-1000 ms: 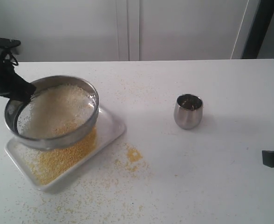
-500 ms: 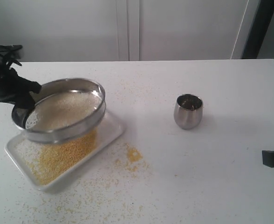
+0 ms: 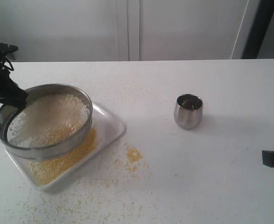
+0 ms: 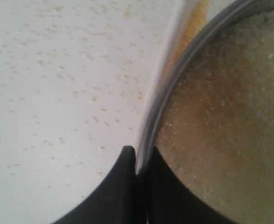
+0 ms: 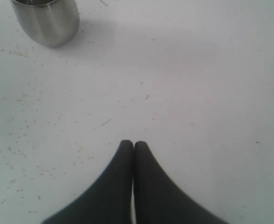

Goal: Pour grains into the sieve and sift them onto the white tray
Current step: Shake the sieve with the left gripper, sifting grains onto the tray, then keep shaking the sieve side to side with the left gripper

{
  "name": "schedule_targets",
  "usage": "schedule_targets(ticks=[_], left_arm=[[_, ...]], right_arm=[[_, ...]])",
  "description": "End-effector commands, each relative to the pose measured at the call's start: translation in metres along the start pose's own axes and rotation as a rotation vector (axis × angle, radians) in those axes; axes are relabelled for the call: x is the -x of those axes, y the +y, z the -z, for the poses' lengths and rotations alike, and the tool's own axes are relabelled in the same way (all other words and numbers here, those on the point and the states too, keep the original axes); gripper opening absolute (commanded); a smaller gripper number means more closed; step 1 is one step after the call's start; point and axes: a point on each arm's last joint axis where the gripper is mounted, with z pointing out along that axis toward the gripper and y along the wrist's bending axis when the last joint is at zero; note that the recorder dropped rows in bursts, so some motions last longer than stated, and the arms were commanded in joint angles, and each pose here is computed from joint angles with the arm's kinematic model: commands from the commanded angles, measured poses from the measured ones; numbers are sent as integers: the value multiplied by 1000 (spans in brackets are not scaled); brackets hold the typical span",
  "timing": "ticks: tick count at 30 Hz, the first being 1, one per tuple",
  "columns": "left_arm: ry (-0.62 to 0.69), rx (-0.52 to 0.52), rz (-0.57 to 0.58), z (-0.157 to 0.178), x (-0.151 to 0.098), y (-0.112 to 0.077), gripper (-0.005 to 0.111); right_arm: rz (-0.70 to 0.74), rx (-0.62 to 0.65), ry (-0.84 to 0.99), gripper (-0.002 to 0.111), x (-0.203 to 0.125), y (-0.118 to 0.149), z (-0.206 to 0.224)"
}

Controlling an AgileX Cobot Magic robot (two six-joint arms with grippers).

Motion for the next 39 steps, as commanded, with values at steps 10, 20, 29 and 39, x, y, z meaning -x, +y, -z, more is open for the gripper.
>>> schedule_targets(ticks=[10, 20, 29, 39], left_arm=[[-29, -26, 321, -11, 2, -4, 0], [-97, 8, 349, -13, 0, -9, 0], [-142, 22, 341, -10, 0, -15, 0], [-117, -2, 217, -4, 3, -31, 0]], right_arm=[[-2, -2, -4, 0, 0, 0, 0], [-2, -2, -4, 0, 0, 0, 0], [-2, -2, -4, 0, 0, 0, 0], [-2, -2, -4, 0, 0, 0, 0]])
